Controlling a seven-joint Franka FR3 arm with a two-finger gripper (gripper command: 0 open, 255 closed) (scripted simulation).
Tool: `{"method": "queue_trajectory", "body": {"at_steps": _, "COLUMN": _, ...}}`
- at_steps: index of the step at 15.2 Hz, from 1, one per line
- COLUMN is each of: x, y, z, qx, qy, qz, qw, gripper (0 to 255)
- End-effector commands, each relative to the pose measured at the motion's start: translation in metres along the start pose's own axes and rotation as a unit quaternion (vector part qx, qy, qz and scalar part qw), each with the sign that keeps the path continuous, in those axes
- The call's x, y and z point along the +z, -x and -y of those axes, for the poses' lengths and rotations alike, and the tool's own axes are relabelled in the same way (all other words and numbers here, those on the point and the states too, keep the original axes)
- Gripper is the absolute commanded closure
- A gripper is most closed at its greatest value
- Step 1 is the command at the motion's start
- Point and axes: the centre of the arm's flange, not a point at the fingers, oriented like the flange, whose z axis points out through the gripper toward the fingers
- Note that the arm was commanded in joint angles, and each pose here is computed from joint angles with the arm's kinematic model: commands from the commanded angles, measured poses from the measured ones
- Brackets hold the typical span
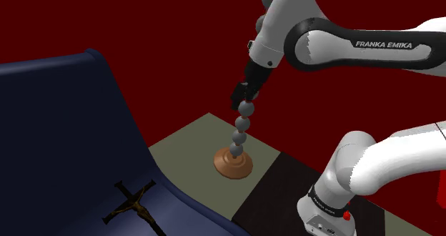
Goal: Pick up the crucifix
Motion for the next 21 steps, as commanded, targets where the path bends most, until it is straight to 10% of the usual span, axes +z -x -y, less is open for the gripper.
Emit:
{"method": "queue_trajectory", "body": {"at_steps": 1, "x": 0.016, "y": -0.002, "z": 0.019, "qx": -0.001, "qy": 0.000, "qz": -0.001, "qw": 1.0000, "gripper": 0}}
{"method": "queue_trajectory", "body": {"at_steps": 21, "x": 0.200, "y": -0.021, "z": 0.207, "qx": -0.018, "qy": 0.000, "qz": -0.004, "qw": 0.9998, "gripper": 0}}
